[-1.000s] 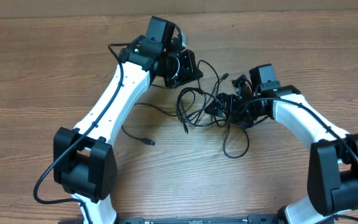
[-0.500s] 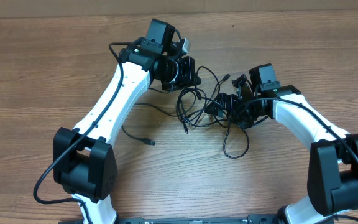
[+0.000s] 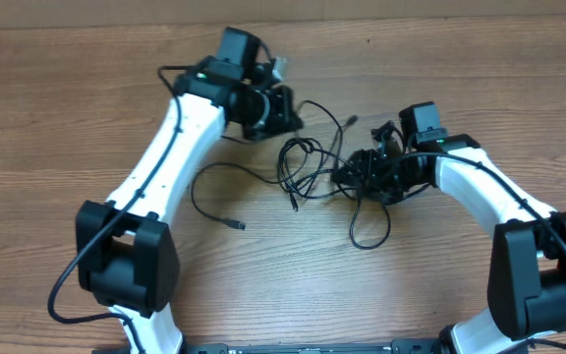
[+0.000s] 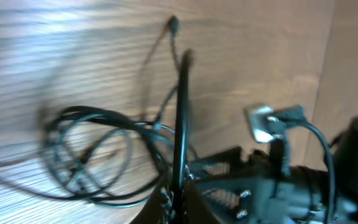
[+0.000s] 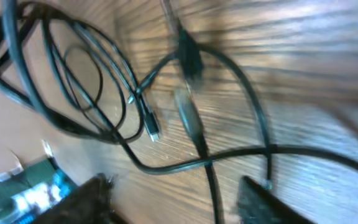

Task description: Untangle cables

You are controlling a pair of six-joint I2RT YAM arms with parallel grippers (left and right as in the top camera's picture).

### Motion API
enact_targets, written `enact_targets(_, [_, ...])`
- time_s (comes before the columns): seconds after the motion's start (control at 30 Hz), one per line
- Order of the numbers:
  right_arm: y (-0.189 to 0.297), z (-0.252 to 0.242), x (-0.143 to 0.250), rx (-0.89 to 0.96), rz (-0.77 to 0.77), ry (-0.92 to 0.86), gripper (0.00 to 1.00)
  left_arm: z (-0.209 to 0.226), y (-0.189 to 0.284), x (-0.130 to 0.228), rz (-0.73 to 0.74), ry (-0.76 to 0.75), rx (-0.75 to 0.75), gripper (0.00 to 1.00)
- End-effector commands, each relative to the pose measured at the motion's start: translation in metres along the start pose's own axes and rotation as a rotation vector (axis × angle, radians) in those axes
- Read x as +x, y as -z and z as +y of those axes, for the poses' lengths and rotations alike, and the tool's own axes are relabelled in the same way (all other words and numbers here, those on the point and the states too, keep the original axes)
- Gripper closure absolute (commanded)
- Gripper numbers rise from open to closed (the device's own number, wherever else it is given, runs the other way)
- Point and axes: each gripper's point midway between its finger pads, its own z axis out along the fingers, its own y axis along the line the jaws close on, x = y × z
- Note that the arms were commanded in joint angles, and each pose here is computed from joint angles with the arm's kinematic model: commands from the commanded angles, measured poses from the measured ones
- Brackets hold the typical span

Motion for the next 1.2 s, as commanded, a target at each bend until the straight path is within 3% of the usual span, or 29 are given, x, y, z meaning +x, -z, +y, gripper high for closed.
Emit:
enact_targets(0.0, [0.033, 0.017, -0.023, -0.055, -0.093, 0.059, 0.73, 0.025, 0.032, -0.026, -0.081, 0.083, -0.016, 0.96])
enact_targets(0.07, [0.041, 0.014, -0.029, -0.060, -0.122, 0.041, 0.96, 0.034, 0.043, -0.030, -0.076, 0.125, 0.017, 0.96])
enact_targets(0.2, [0.046, 0.011, -0.036, -0.065, -0.146, 0.019, 0.96, 0.043, 0.056, -0.030, -0.056, 0.158, 0.065, 0.96])
enact_targets(0.23, [0.046, 0.012, -0.038, -0.069, -0.155, 0.027, 0.89, 0.046, 0.057, -0.030, -0.053, 0.157, 0.058, 0.96])
enact_targets(0.3, [0.047, 0.019, -0.041, -0.104, -0.160, 0.047, 0.61, 0.050, 0.056, -0.027, -0.047, 0.140, 0.036, 0.96])
enact_targets(0.4, [0.050, 0.037, -0.042, -0.198, -0.155, 0.090, 0.53, 0.057, 0.052, -0.024, -0.049, 0.128, -0.028, 0.96])
enact_targets(0.53, [0.054, 0.039, -0.051, -0.213, -0.187, 0.064, 0.52, 0.072, 0.049, -0.023, -0.070, 0.125, -0.144, 0.96])
enact_targets(0.67, [0.057, 0.015, -0.066, -0.089, -0.262, 0.033, 0.08, 0.075, 0.048, -0.021, -0.067, 0.116, -0.170, 0.96])
enact_targets(0.7, [0.059, 0.002, -0.071, -0.023, -0.294, 0.016, 0.01, 0.075, 0.048, -0.021, -0.065, 0.116, -0.169, 0.96])
enact_targets(0.9, [0.094, -0.091, -0.089, 0.443, -0.512, -0.247, 0.00, 0.069, 0.044, -0.017, -0.052, 0.102, -0.168, 0.96])
enact_targets(1.0, [0.114, -0.120, -0.089, 0.590, -0.587, -0.336, 0.00, 0.067, 0.042, -0.015, -0.046, 0.089, -0.168, 0.96])
enact_targets(1.07, [0.116, -0.122, -0.089, 0.585, -0.589, -0.348, 0.00, 0.066, 0.041, -0.014, -0.043, 0.085, -0.167, 0.96])
enact_targets(1.17, [0.093, -0.087, -0.088, 0.348, -0.478, -0.275, 0.00, 0.065, 0.040, -0.013, -0.040, 0.082, -0.168, 0.96])
